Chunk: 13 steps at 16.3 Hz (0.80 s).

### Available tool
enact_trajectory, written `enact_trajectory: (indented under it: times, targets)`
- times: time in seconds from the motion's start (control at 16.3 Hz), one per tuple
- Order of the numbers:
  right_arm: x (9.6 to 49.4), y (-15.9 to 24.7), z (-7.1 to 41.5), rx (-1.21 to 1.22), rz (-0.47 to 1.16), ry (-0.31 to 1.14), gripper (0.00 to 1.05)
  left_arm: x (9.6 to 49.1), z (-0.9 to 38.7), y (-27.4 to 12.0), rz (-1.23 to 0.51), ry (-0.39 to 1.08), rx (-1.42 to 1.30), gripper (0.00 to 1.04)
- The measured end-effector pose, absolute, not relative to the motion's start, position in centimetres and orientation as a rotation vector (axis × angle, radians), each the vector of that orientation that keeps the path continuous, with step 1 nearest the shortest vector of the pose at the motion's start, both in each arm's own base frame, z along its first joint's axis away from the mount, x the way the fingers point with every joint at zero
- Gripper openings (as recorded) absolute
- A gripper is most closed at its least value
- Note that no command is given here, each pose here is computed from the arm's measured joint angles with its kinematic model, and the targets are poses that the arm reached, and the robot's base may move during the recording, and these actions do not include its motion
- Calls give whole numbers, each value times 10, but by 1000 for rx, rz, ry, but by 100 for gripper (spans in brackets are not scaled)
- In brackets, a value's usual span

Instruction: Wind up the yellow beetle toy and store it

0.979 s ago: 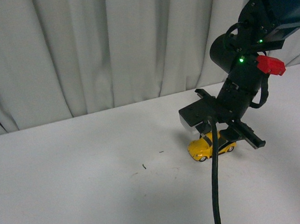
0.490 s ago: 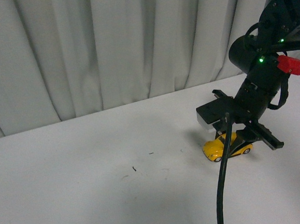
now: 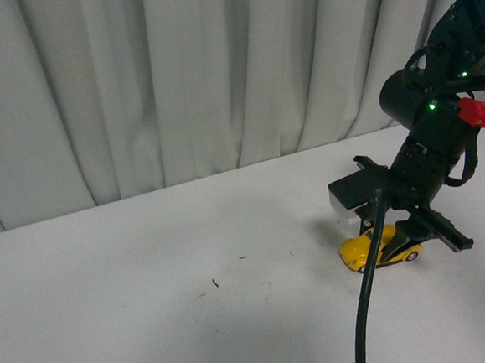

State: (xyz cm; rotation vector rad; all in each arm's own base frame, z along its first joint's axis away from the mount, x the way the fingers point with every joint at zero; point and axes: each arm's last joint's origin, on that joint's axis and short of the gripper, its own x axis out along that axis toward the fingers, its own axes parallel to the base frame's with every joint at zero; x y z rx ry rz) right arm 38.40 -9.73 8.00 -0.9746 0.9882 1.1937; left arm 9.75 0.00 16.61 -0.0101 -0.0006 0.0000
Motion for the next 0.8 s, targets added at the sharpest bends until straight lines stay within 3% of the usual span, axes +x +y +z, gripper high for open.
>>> enact_trajectory:
  times: [0.18,0.37,0.8]
  targets:
    - [380,-96,74,-963,1212,1020,70,97,166,0,0,-1,-10,98]
    - [379,-97,73,-963,1212,1027,100,97,166,0,0,-1,-10,98]
    - [378,-96,72,-963,1212,1029,98,97,166,0,0,-1,-10,98]
